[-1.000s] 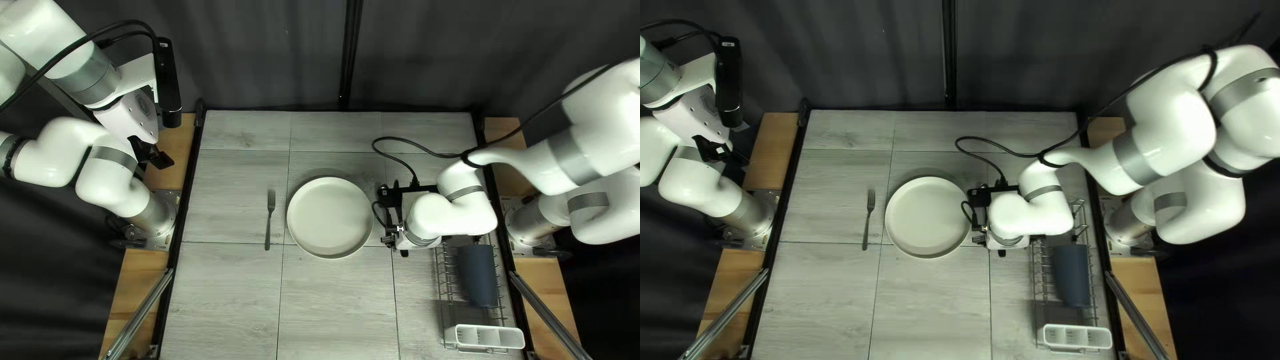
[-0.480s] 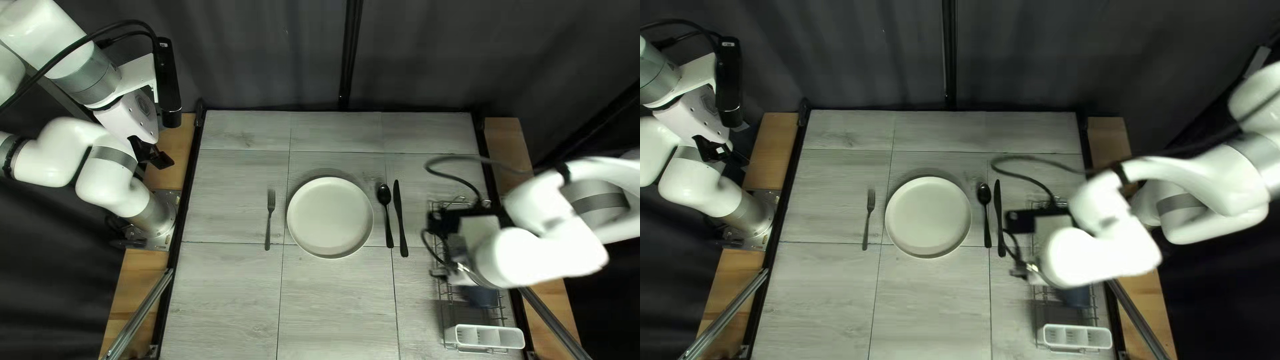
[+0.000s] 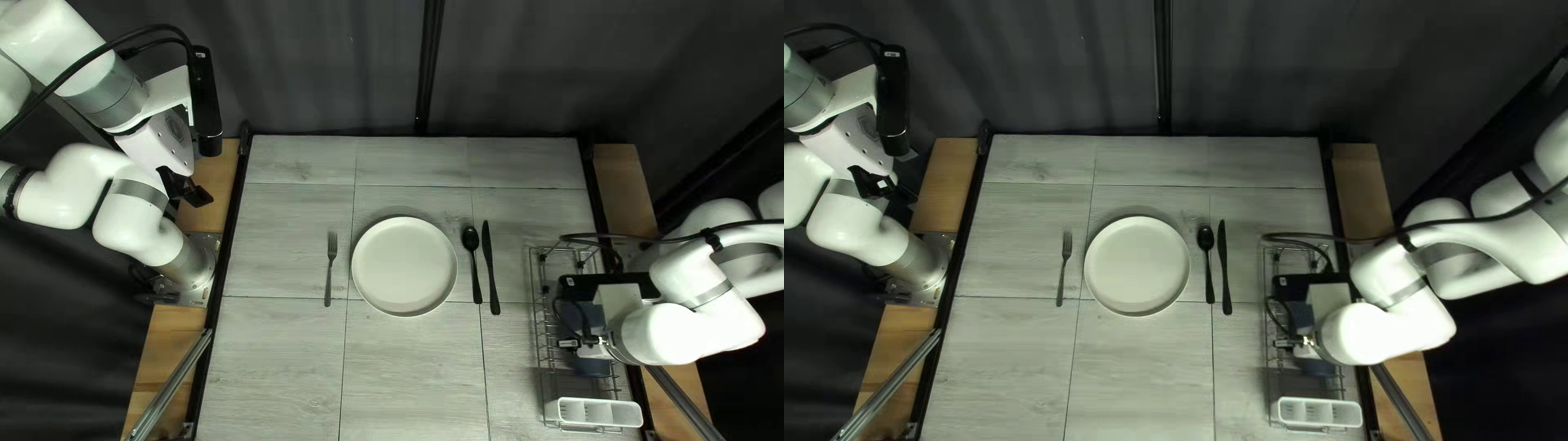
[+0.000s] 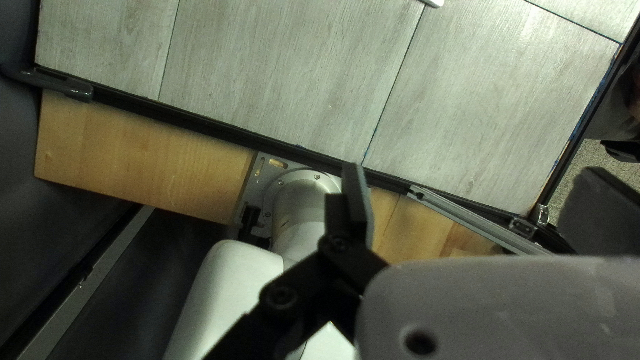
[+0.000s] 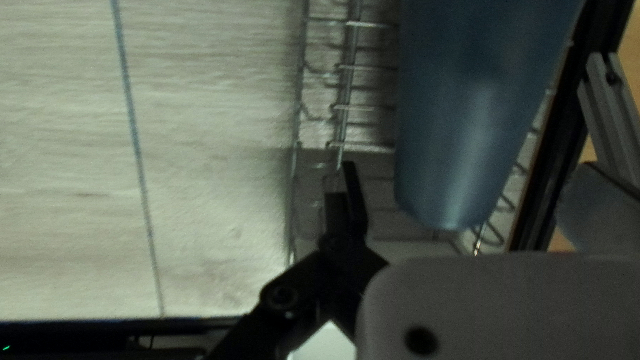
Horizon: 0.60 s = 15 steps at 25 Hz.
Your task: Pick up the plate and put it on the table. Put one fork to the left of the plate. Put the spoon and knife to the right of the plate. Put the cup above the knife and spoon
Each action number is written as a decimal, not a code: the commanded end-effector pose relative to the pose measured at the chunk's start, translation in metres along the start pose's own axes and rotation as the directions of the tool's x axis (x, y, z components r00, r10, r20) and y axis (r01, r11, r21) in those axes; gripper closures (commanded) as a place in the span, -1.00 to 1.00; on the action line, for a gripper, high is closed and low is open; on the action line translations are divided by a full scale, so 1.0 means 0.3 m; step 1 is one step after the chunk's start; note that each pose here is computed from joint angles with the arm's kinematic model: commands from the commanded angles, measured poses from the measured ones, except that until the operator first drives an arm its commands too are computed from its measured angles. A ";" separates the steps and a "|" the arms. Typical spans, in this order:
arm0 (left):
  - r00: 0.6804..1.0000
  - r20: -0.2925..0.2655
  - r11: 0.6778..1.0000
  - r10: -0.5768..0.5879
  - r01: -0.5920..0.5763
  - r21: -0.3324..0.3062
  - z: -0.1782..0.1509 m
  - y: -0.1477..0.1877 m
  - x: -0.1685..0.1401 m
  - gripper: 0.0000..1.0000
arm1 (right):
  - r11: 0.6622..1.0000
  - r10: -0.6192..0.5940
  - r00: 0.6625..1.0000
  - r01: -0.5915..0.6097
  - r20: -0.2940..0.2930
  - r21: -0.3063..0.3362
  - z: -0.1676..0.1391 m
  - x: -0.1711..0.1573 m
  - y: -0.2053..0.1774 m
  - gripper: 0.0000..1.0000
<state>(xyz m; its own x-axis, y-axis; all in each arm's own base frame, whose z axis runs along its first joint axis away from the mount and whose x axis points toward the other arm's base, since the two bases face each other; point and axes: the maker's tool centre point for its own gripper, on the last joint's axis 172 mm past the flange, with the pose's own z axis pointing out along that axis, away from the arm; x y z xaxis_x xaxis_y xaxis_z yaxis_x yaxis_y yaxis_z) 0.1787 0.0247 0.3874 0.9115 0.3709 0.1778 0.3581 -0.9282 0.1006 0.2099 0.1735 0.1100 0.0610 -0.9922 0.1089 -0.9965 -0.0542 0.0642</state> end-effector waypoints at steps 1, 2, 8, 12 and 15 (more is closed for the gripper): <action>1.000 0.000 1.000 0.000 0.000 0.000 0.000 0.000 0.000 -1.00 | 1.000 -0.019 1.000 0.018 0.004 0.019 0.060 -0.009 0.031 -1.00; 1.000 0.000 1.000 0.000 0.000 0.000 0.000 0.000 0.000 -1.00 | 0.999 -0.025 1.000 0.025 0.001 0.022 0.078 -0.013 0.035 -1.00; 1.000 0.000 1.000 0.000 0.000 0.000 0.000 0.000 0.000 -1.00 | 0.999 -0.031 1.000 0.031 -0.001 0.025 0.145 -0.009 0.057 -1.00; 1.000 0.000 1.000 0.000 0.000 0.000 0.000 0.000 0.000 -1.00 | 0.999 -0.037 0.999 0.037 0.001 0.029 0.187 -0.015 0.067 -1.00; 1.000 0.000 1.000 0.000 0.000 0.000 0.000 0.000 0.000 -1.00 | 0.999 -0.041 0.999 0.041 0.001 0.031 0.208 -0.015 0.065 -1.00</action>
<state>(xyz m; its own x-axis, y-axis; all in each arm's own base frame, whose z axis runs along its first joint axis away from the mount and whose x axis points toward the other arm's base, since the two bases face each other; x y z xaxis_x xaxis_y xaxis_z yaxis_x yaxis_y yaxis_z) 0.1787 0.0248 0.3874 0.9115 0.3709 0.1778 0.3581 -0.9282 0.1006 0.1873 0.1708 0.0549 0.0990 -0.9896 0.1043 -0.9947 -0.0955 0.0381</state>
